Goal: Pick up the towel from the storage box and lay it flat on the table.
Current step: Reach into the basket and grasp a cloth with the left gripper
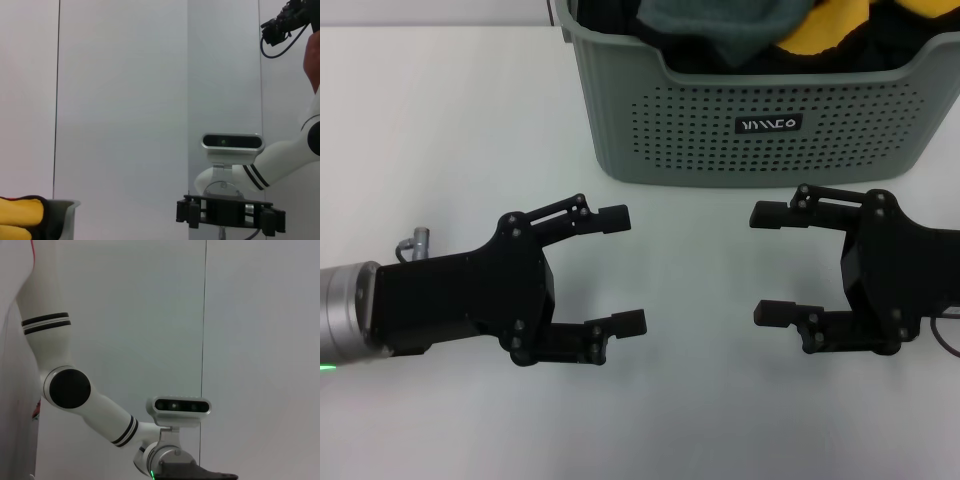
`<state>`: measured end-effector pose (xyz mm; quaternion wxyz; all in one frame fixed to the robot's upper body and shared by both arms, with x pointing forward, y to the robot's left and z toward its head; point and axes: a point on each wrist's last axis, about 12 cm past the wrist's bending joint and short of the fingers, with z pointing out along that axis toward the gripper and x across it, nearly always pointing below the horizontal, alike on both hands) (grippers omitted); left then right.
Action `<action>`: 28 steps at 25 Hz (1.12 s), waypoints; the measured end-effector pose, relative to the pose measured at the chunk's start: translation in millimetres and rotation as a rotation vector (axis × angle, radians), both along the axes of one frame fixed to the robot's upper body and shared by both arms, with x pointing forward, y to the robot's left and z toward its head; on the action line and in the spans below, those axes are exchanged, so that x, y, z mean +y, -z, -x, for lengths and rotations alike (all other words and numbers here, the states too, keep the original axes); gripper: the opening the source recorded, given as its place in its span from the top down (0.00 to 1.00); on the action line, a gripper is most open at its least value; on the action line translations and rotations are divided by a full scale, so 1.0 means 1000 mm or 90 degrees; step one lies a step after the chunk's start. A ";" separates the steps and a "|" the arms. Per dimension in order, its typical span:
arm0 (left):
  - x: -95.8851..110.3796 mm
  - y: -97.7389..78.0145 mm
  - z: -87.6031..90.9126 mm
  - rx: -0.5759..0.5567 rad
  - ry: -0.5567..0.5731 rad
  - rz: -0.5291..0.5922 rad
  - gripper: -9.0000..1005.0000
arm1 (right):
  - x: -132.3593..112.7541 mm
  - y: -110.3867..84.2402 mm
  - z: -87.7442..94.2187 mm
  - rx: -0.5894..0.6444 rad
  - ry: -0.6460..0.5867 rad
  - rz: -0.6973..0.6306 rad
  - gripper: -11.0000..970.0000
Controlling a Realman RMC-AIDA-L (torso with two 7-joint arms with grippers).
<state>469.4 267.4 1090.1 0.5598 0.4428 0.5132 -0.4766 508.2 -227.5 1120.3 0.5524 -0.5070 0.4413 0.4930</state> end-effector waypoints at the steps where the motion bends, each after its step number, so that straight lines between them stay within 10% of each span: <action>1: 0.000 0.000 0.000 -0.001 -0.001 0.001 0.11 | 0.000 0.000 0.000 0.000 0.000 0.000 0.25; 12: 0.000 -0.002 -0.002 -0.006 -0.011 0.012 0.11 | -0.001 0.000 -0.001 -0.002 0.004 0.003 0.25; 19: 0.016 -0.030 -0.015 -0.050 -0.125 0.161 0.11 | 0.001 0.008 -0.004 0.012 0.026 0.033 0.26; 28: -0.011 -0.075 -0.080 0.084 -0.119 0.148 0.13 | 0.008 0.020 -0.006 0.045 0.038 0.058 0.26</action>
